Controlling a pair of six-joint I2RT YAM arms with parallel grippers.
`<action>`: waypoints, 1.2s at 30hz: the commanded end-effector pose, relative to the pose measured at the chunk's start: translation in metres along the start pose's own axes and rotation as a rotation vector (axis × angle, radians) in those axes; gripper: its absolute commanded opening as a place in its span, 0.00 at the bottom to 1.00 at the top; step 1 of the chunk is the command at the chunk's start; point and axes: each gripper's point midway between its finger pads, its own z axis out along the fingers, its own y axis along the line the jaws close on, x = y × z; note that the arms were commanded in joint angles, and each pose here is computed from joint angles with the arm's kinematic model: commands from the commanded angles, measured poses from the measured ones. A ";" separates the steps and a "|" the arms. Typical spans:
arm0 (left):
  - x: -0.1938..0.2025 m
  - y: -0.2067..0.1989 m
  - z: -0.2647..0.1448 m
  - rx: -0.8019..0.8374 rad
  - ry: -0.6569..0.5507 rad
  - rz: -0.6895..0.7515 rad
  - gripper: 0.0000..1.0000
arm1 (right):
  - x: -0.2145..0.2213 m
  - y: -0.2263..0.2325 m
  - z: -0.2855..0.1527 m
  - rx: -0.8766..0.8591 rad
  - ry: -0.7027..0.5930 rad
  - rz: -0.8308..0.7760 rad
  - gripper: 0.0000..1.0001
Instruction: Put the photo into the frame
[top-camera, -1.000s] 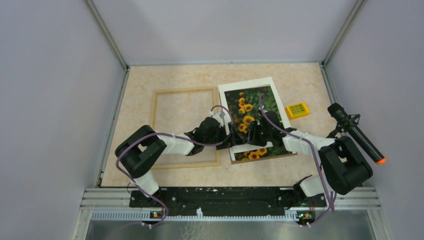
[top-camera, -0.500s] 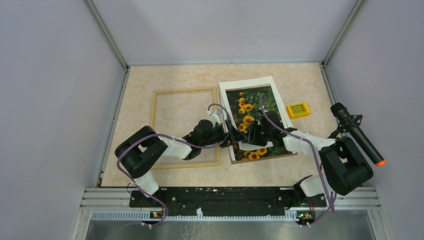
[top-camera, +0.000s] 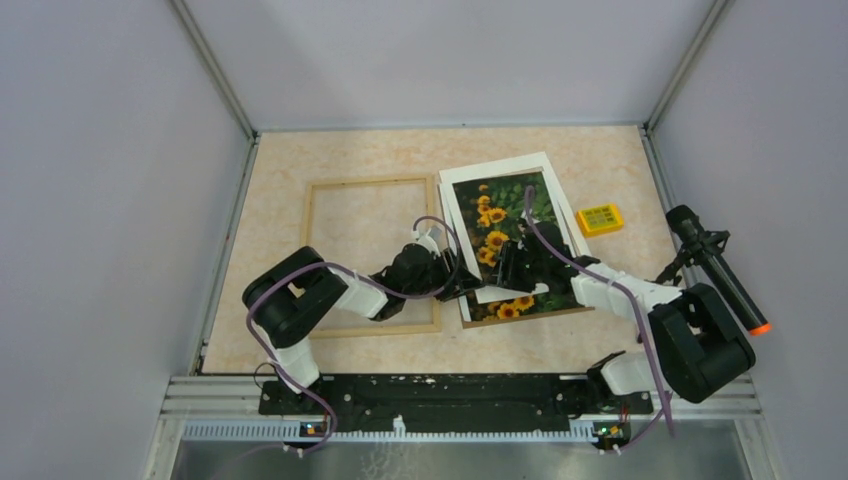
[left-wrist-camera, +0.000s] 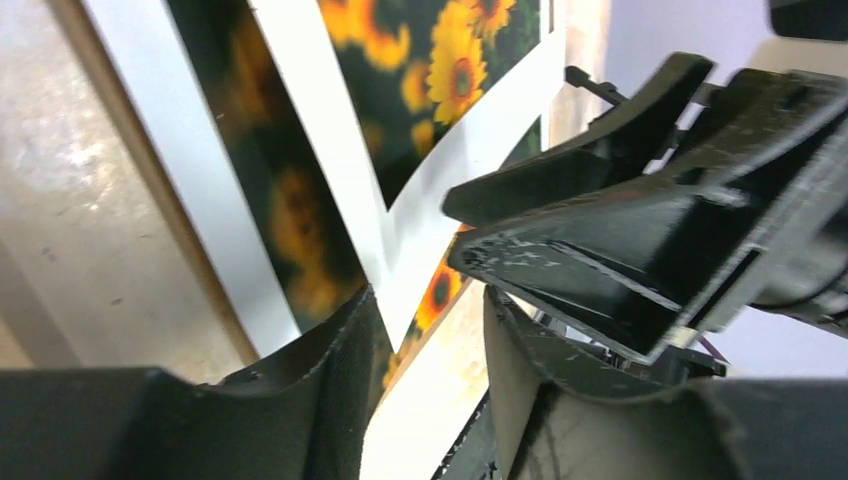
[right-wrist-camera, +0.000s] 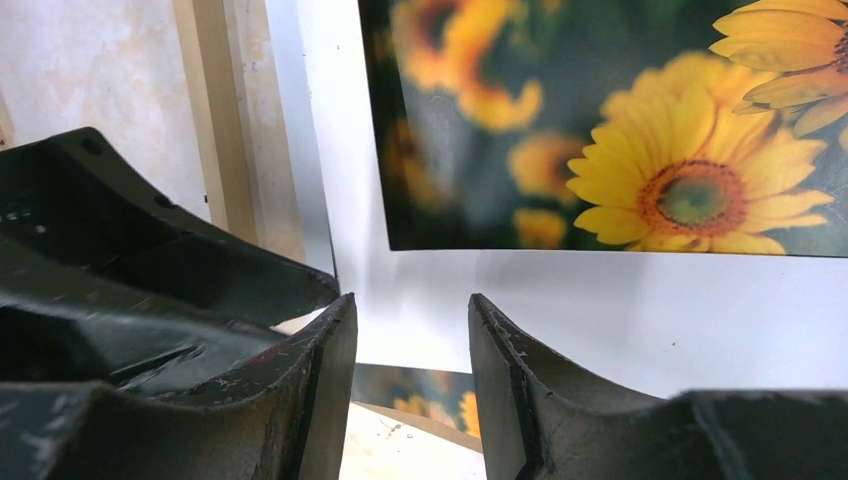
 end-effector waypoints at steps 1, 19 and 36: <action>-0.009 -0.001 0.008 -0.003 -0.033 0.029 0.45 | -0.005 0.009 -0.008 -0.026 -0.018 -0.004 0.45; -0.010 -0.019 0.008 0.078 0.010 0.026 0.35 | -0.014 -0.016 -0.047 0.251 -0.130 -0.225 0.81; -0.016 -0.028 0.003 0.135 0.010 -0.002 0.35 | 0.002 0.052 -0.057 0.019 -0.433 -0.800 0.84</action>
